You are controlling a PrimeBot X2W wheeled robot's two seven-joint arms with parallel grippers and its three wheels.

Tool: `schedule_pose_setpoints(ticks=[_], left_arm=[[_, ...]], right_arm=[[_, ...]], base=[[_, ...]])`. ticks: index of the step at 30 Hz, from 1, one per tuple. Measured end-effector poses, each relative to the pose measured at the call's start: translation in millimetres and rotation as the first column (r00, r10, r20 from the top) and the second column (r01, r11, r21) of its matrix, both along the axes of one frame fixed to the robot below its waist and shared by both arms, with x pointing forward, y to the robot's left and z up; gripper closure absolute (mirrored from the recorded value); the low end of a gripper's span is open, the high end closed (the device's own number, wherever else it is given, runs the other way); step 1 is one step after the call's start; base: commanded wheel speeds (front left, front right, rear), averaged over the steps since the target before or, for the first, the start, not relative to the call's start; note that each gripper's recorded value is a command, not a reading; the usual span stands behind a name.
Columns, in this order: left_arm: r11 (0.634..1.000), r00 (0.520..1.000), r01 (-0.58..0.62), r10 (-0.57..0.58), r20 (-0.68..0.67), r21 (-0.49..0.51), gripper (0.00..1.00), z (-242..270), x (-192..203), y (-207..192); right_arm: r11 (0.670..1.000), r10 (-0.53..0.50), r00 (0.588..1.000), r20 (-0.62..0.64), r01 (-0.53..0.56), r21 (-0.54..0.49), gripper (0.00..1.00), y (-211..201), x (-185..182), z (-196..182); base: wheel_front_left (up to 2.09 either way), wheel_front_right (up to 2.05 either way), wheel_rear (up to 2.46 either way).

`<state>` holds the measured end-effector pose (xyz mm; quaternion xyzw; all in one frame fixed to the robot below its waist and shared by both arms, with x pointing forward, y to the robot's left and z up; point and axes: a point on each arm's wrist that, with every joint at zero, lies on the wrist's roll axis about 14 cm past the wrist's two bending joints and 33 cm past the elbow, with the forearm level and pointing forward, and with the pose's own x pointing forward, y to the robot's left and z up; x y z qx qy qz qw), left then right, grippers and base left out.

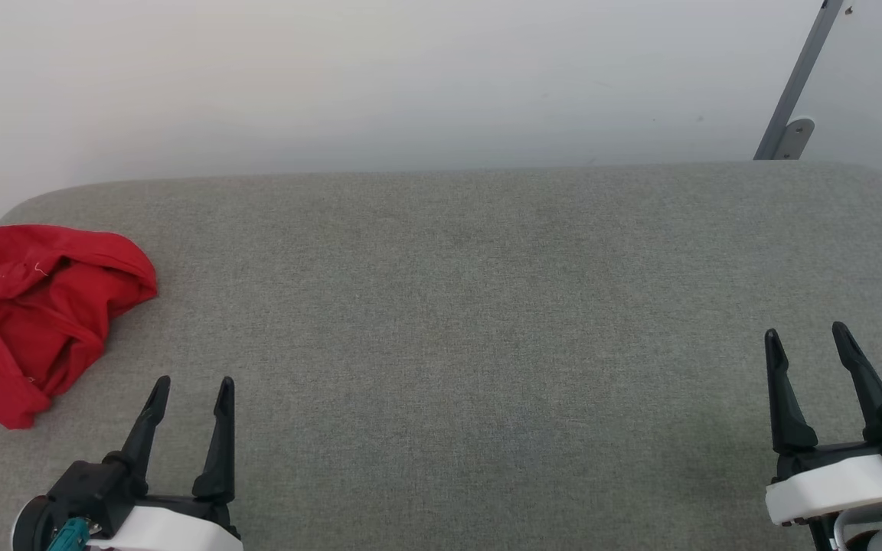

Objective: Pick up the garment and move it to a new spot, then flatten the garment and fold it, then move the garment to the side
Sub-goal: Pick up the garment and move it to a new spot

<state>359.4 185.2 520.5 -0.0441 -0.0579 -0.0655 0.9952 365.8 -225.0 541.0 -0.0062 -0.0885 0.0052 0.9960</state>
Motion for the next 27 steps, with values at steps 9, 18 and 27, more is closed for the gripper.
schedule_pose_setpoints(ticks=[9,18,27], left_arm=[[1.0,1.0,-0.015,0.015,0.001,-0.009,0.0,1,-1,5],[0.996,0.997,-0.082,0.082,-0.001,-0.028,0.0,0,-7,24],[0.97,0.971,-0.24,0.24,0.0,-0.045,0.0,0,-33,70]], right_arm=[[1.0,0.01,1.0,0.003,-0.01,0.0,0.0,3,0,1],[0.998,0.069,0.998,0.0,-0.069,-0.003,0.0,22,6,0],[0.979,0.206,0.979,0.002,-0.206,-0.011,0.0,68,20,2]], base=[[0.0,0.0,0.0],[0.0,0.0,0.0],[0.0,0.0,0.0]])
